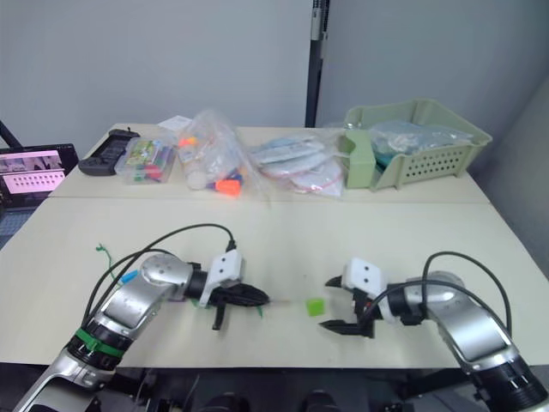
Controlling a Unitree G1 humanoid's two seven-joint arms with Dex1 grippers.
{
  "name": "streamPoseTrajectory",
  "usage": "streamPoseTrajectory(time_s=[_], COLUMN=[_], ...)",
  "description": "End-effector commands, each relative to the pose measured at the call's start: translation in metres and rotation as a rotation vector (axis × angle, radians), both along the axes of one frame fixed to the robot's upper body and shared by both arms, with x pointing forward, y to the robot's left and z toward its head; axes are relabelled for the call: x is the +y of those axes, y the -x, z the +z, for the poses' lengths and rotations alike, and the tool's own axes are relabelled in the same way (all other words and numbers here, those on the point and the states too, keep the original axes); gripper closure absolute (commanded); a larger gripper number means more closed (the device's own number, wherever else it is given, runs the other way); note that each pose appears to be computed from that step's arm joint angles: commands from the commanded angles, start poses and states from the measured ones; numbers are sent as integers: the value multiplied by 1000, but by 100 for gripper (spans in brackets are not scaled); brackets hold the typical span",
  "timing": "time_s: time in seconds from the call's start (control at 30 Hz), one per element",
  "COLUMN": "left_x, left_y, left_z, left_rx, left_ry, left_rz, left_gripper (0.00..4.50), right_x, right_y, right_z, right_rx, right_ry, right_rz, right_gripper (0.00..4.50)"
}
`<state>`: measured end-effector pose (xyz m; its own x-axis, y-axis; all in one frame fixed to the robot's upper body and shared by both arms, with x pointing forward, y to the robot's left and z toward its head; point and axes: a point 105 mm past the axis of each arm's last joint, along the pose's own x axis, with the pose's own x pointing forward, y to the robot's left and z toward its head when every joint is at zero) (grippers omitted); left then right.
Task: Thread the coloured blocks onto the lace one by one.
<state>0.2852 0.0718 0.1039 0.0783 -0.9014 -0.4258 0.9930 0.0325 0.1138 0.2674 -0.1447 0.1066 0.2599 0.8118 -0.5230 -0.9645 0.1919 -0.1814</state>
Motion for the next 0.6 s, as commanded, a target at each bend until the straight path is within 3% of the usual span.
streamPoseTrajectory(time_s=[0.03,0.17,0.33,0.47,0.5,0.6], left_x=[-3,-5,-6,-7,-7,-8], left_y=[4,7,9,11,11,11], left_z=[13,11,11,11,11,9], left_rx=[-42,-41,-39,-39,-39,-42], left_ry=[32,30,32,33,33,20], left_rz=[-30,-32,-35,-37,-38,-41], left_gripper=[450,450,450,450,450,450], right_x=[9,13,7,4,3,5], right_y=[-2,-6,-7,-7,-7,-8], right_z=[1,-13,-24,-27,-27,-27], right_rx=[-46,-38,-16,-5,-2,-5], right_ry=[-7,11,41,46,44,36], right_rz=[53,67,54,42,38,31], right_gripper=[2,2,148,296,319,320])
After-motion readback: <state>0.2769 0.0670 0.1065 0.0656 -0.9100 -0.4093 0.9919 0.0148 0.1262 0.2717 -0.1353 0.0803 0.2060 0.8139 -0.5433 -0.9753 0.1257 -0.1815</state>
